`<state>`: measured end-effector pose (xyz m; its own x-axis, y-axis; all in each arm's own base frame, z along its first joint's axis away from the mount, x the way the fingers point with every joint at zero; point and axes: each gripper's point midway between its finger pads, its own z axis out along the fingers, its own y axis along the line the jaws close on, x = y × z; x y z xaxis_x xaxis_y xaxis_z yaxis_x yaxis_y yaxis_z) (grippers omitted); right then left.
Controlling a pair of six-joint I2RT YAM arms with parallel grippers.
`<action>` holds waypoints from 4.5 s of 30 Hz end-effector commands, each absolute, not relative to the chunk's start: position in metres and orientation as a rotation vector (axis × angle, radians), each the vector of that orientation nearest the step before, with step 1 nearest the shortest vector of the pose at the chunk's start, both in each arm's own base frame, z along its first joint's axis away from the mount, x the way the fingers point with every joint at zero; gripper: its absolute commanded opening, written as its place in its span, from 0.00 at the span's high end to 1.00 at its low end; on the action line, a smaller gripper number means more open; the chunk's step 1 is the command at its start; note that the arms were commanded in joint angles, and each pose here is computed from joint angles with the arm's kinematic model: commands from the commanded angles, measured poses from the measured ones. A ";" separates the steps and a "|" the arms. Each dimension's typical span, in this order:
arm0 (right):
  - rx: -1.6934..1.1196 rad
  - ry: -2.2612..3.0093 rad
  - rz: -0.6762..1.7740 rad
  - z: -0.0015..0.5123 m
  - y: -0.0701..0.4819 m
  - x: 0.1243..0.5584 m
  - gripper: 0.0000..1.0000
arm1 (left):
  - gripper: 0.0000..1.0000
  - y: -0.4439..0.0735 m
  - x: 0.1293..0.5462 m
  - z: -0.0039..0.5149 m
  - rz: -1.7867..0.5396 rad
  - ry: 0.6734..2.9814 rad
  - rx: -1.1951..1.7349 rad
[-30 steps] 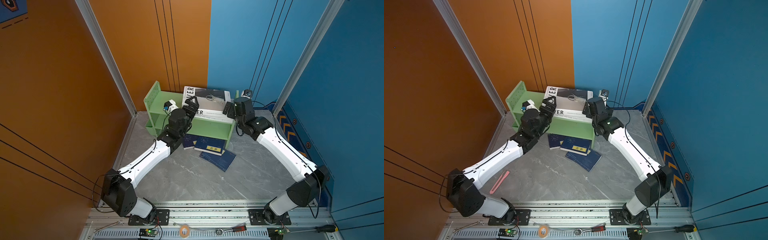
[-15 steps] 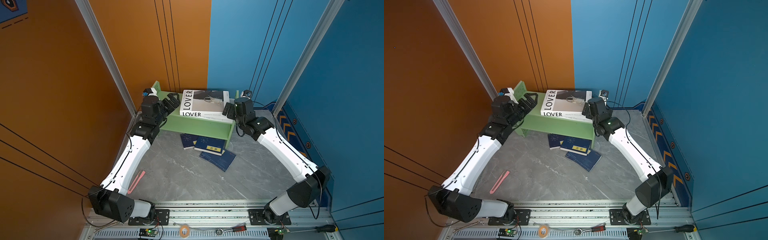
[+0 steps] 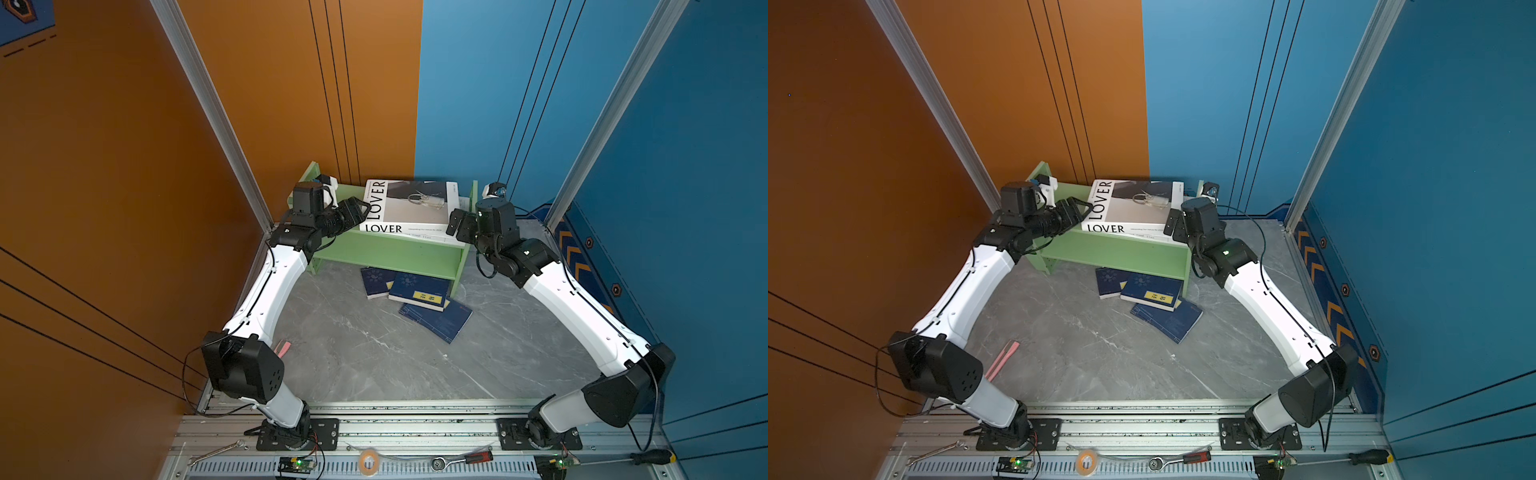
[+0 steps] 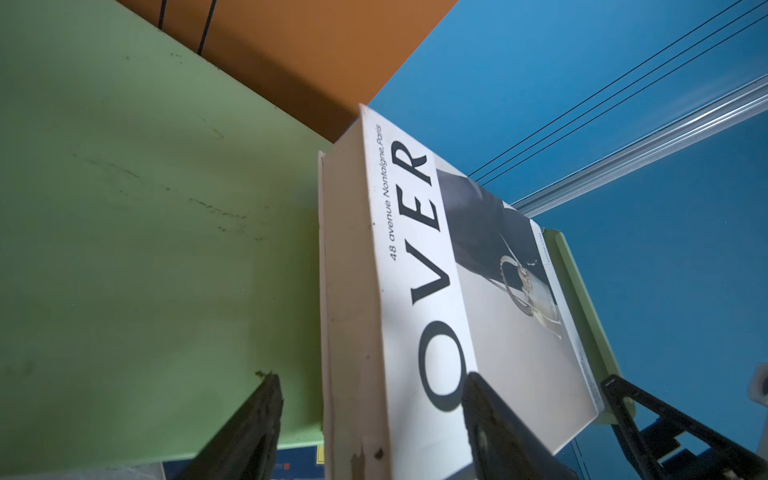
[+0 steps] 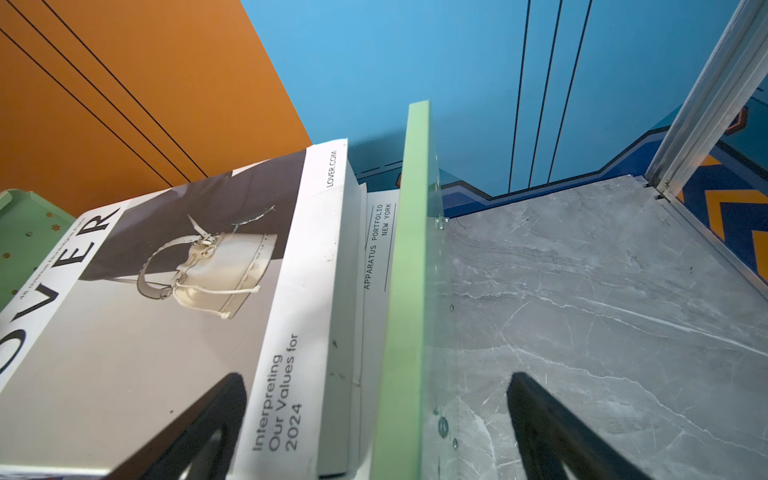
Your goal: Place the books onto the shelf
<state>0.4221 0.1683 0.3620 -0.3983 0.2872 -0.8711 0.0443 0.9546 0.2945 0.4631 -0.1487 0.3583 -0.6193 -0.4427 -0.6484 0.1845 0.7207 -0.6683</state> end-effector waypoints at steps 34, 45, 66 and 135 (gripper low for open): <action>0.025 2.064 0.332 0.336 0.205 0.421 0.16 | 0.72 -0.210 0.453 0.390 -1.213 2.018 0.212; -0.038 2.072 0.359 0.335 0.217 0.417 0.18 | 0.75 -0.231 0.453 0.393 -1.304 2.009 0.258; -0.072 2.073 0.381 0.333 0.224 0.417 0.18 | 0.83 -0.267 0.440 0.409 -1.508 1.957 0.345; 0.090 1.833 0.701 0.394 0.151 0.388 0.00 | 1.00 -0.171 0.477 0.400 -1.617 1.931 0.082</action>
